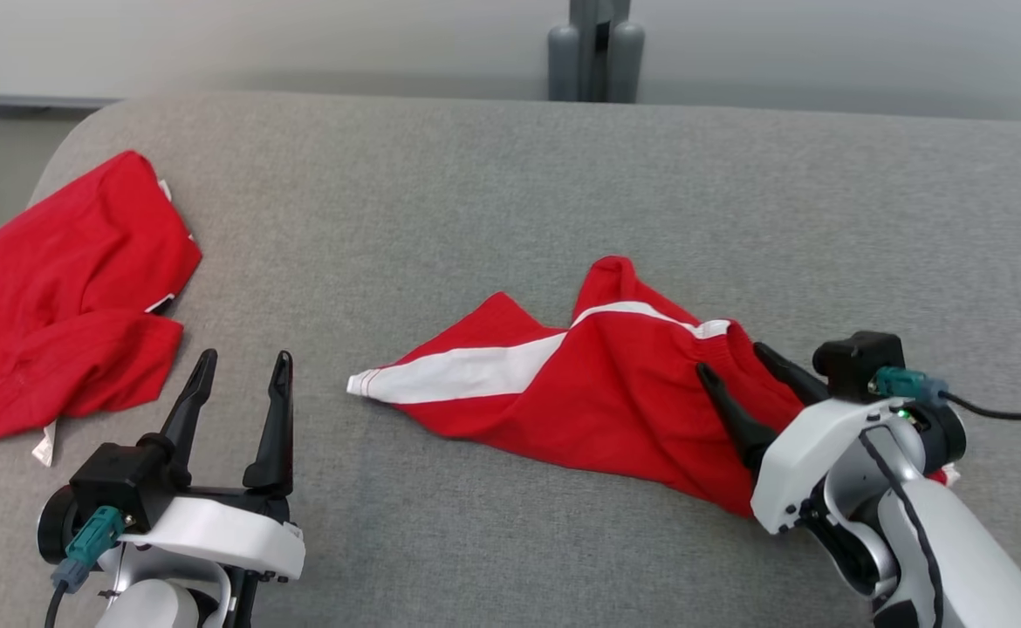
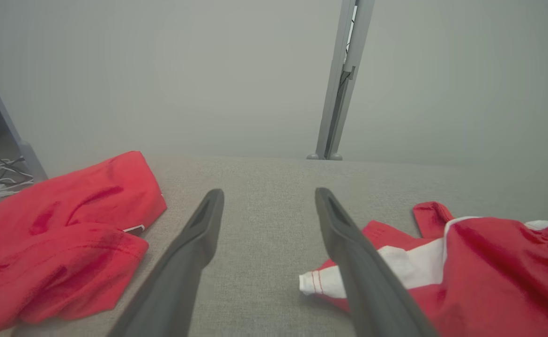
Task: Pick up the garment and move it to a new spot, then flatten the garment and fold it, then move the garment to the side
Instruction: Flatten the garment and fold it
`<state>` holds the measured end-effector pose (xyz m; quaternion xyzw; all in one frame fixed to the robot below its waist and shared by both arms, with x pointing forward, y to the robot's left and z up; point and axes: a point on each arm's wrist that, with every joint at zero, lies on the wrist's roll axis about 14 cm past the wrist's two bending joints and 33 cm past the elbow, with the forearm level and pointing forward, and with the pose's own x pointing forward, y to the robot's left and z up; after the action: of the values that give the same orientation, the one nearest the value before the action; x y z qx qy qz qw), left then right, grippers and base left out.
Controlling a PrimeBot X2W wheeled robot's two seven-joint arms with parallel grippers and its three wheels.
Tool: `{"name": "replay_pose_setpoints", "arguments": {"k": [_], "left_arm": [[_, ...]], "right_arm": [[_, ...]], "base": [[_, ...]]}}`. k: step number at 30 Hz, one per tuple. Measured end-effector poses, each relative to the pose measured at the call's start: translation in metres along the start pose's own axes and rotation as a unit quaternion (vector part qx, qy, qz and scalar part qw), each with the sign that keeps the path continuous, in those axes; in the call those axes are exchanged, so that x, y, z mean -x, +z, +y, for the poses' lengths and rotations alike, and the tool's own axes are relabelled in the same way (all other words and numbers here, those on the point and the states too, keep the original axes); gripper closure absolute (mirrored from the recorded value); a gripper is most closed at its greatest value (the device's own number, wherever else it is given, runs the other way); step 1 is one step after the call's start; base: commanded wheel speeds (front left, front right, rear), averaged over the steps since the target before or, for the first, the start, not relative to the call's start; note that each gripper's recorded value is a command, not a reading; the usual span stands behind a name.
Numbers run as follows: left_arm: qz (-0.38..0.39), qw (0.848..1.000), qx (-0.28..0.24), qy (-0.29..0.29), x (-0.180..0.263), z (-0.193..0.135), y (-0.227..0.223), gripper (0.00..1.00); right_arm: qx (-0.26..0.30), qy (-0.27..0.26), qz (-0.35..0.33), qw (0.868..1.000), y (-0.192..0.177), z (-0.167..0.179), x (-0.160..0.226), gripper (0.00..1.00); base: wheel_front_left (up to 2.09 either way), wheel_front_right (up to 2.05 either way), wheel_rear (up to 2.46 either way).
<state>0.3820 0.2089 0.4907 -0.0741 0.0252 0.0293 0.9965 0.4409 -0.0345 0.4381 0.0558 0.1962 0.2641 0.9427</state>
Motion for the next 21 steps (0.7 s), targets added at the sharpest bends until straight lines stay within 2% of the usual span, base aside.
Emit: {"name": "replay_pose_setpoints", "arguments": {"k": [1, 2, 3, 4, 5, 13, 21], "left_arm": [[0.002, 1.000, 0.001, 0.003, 0.000, 0.002, -0.002, 0.00], [0.004, 1.000, 0.000, 0.006, -0.001, 0.004, -0.004, 0.00], [0.006, 1.000, 0.000, 0.009, -0.002, 0.006, -0.006, 0.00], [0.007, 1.000, 0.000, 0.011, -0.002, 0.008, -0.007, 0.00], [0.008, 1.000, 0.000, 0.014, -0.003, 0.010, -0.008, 0.00], [0.007, 1.000, 0.001, 0.007, -0.015, 0.007, -0.011, 0.00], [0.004, 1.000, 0.002, -0.014, -0.020, -0.006, -0.011, 0.00]], "right_arm": [[0.000, 0.006, 0.007, 1.000, -0.002, 0.001, -0.004, 0.18], [0.005, 0.010, 0.014, 1.000, -0.004, 0.001, -0.007, 0.52], [0.003, 0.015, 0.021, 1.000, -0.005, 0.002, -0.010, 0.52], [0.003, 0.020, 0.022, 1.000, -0.006, 0.003, -0.012, 0.87], [0.003, 0.024, 0.024, 0.999, -0.006, 0.004, -0.014, 1.00], [0.002, 0.024, -0.006, 1.000, 0.005, -0.001, -0.004, 1.00], [-0.031, -0.023, 0.011, 0.999, -0.023, -0.021, 0.045, 1.00]], "base": [[0.00, 0.00, 0.00], [0.00, 0.00, 0.00], [0.00, 0.00, 0.00], [0.00, 0.00, 0.00], [0.00, 0.00, 0.00], [0.00, 0.00, 0.00], [0.00, 0.00, 0.00]]}}
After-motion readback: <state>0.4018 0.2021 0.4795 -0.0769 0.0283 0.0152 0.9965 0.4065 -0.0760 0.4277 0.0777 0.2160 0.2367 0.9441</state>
